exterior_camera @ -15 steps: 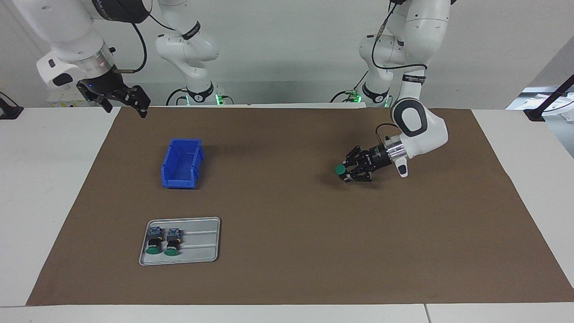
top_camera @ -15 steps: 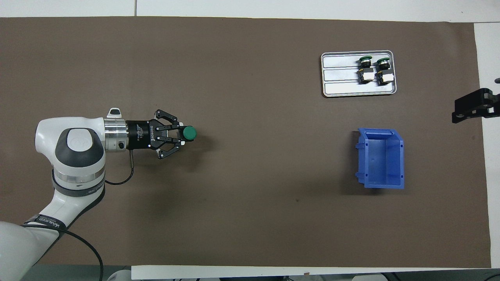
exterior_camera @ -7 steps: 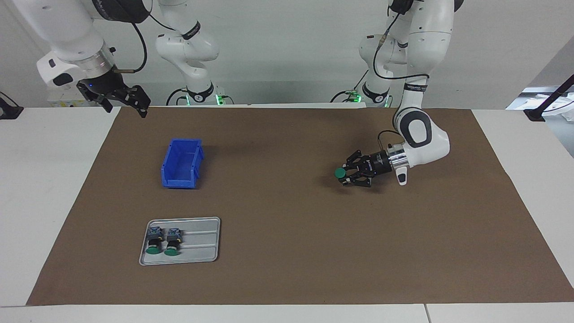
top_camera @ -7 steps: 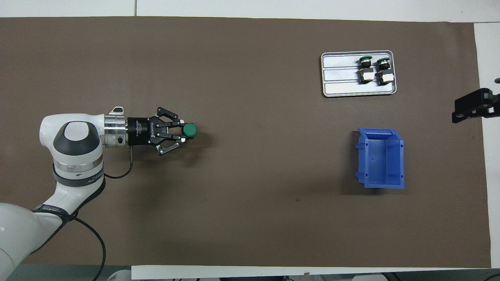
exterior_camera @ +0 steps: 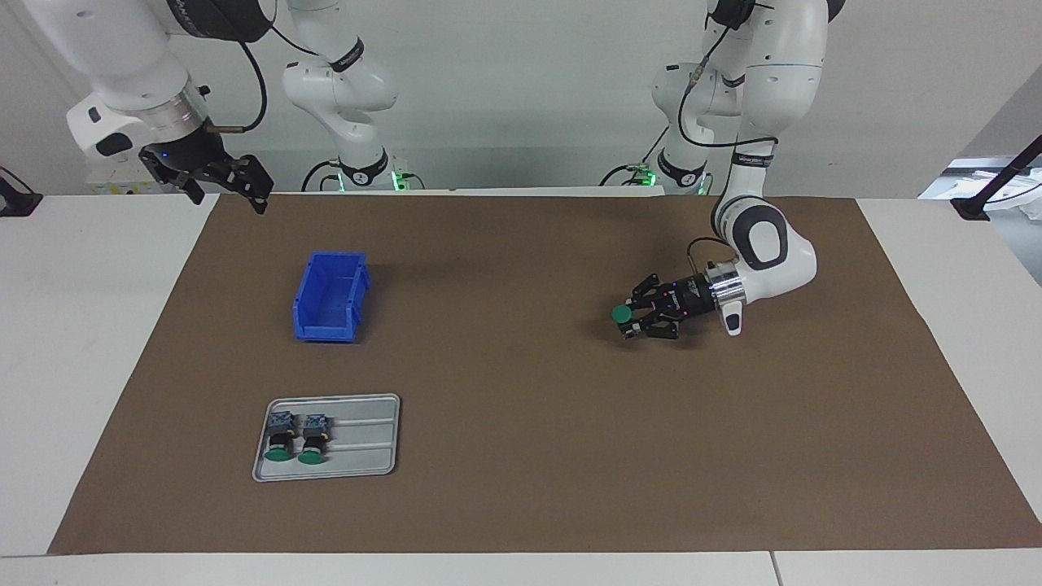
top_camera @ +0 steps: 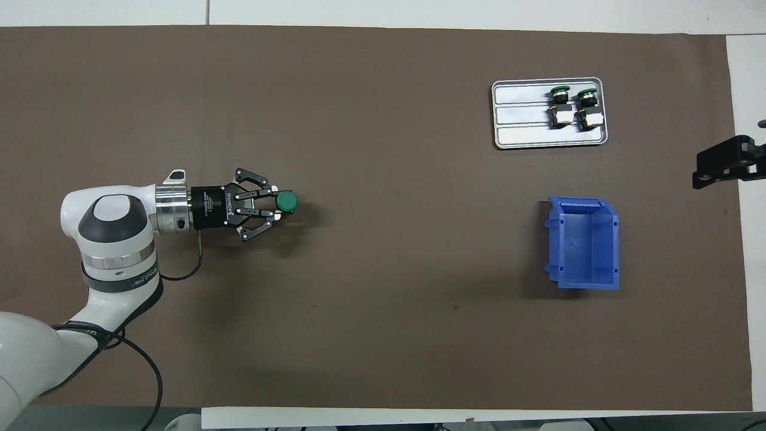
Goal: Place and press button with both arms
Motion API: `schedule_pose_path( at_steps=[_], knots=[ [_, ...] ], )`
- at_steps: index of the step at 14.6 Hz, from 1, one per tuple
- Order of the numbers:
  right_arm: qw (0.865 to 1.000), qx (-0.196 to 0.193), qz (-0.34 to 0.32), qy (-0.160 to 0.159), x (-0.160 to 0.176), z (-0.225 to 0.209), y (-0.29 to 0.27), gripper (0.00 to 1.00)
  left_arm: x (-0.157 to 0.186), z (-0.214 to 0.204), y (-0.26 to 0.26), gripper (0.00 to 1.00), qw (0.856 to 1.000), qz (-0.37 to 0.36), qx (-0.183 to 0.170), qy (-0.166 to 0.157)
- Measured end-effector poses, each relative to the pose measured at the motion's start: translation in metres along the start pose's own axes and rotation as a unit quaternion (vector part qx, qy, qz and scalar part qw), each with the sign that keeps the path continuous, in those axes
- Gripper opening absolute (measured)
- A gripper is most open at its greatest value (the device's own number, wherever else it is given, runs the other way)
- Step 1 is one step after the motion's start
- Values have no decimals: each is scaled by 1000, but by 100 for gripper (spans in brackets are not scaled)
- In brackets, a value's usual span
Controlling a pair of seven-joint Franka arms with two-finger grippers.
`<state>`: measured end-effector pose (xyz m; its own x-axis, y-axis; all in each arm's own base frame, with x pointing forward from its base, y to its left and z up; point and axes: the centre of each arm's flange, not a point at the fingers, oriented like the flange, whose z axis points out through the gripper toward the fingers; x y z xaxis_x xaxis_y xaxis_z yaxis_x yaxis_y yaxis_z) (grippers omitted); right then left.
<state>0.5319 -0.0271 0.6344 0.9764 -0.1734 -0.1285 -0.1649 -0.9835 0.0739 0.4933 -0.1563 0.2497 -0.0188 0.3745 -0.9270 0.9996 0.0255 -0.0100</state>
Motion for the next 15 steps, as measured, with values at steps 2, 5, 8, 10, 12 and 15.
schedule_pose_path(
  at_steps=[2,5,8,10,12,15],
  knots=[
    [1000,0,0,0,0,0,0,99,5,-2,-3,33,1000,-2,-5,-7],
    [1000,0,0,0,0,0,0,99,6,-5,-2,33,1000,-5,-15,-16],
    [1000,0,0,0,0,0,0,99,8,-4,-5,33,1000,-6,-18,-18],
    [1000,0,0,0,0,0,0,99,12,-3,-8,33,999,-5,-27,-25],
    [1000,0,0,0,0,0,0,99,15,-2,-12,33,999,-3,-31,-29],
    [1000,0,0,0,0,0,0,99,16,-2,-13,33,999,-2,-32,-31]
  ],
)
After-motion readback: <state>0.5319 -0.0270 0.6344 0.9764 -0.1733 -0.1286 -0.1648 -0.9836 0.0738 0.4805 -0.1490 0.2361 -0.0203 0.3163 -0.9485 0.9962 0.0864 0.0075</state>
